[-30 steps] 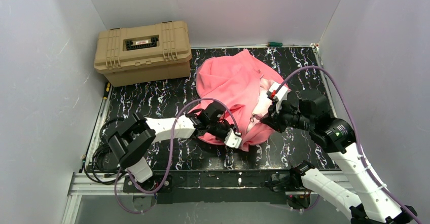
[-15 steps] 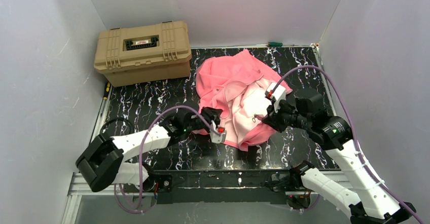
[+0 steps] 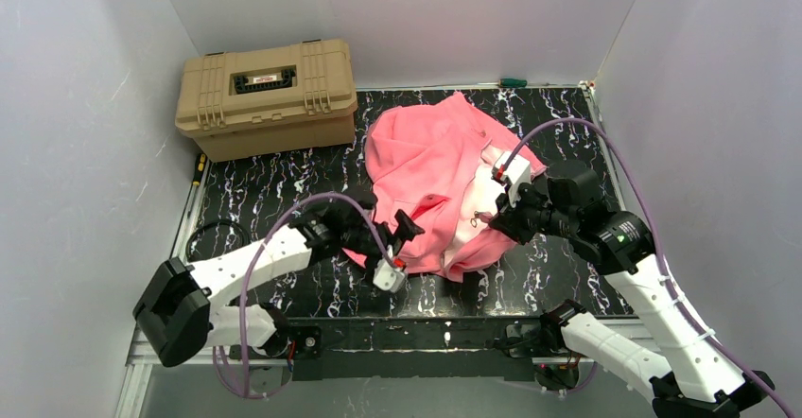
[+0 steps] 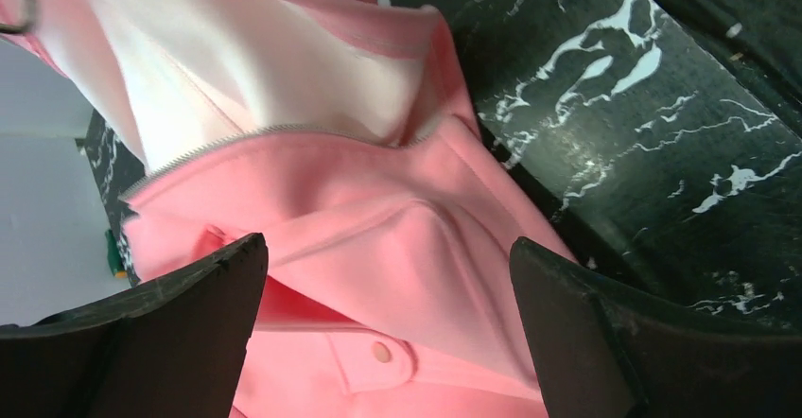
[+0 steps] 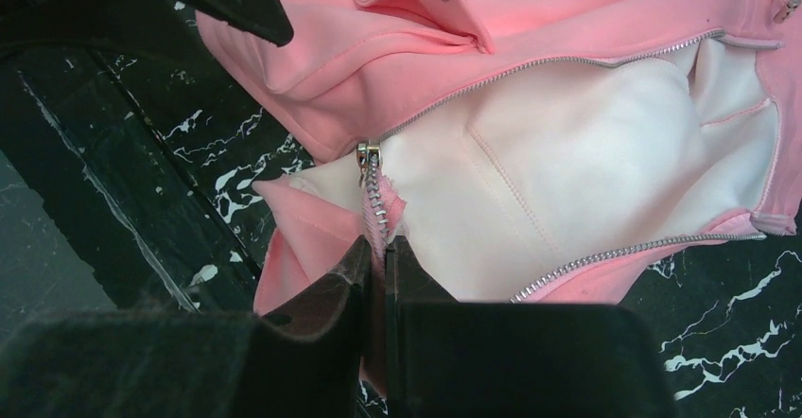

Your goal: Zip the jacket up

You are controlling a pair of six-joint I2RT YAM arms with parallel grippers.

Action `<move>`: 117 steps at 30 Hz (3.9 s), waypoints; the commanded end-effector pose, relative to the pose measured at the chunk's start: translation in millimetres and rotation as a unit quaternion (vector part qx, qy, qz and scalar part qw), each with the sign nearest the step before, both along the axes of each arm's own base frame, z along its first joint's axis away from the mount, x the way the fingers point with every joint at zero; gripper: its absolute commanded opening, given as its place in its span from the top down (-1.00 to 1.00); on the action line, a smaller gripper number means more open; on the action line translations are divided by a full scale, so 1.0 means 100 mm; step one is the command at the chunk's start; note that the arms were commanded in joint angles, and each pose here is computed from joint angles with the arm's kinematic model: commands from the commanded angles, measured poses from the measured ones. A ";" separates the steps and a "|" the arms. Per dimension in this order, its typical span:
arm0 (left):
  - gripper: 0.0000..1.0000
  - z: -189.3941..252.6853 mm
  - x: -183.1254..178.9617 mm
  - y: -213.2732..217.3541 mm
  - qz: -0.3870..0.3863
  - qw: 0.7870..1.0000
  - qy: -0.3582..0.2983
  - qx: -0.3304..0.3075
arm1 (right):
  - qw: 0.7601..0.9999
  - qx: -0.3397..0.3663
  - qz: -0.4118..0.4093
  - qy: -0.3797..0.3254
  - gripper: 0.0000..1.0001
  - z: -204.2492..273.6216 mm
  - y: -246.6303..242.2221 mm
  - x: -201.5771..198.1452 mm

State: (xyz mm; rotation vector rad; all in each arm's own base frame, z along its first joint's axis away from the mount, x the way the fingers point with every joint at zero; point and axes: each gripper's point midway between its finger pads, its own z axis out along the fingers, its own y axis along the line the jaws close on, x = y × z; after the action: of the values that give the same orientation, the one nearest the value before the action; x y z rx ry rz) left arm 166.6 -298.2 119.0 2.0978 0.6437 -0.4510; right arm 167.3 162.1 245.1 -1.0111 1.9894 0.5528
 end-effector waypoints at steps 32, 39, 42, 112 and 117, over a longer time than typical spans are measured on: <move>-0.97 -0.77 0.86 -0.28 0.070 0.992 -0.032 0.098 | 0.999 0.027 -0.024 -0.031 0.97 0.20 -0.06 -0.02; -0.82 -1.02 0.69 -0.05 0.080 0.983 0.026 0.161 | 0.999 0.023 -0.031 -0.028 0.97 0.19 -0.09 -0.03; -0.35 -1.00 0.71 -0.04 0.096 0.979 0.046 0.172 | 0.999 0.021 -0.033 -0.030 0.97 0.21 -0.10 -0.02; 1.00 2.56 0.76 0.46 0.364 0.853 0.074 -0.366 | 0.975 -0.091 -0.188 -0.075 0.97 -0.20 -0.40 0.79; 0.96 2.27 0.55 0.33 0.327 0.887 0.127 -0.300 | 0.978 -0.065 -0.178 -0.088 0.97 -0.06 -0.35 0.77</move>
State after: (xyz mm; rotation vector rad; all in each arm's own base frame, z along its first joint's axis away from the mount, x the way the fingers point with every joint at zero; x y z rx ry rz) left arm 241.8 -261.7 346.2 1.1033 1.1300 -0.3548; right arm 238.2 121.9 212.2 -0.7757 2.1060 0.0988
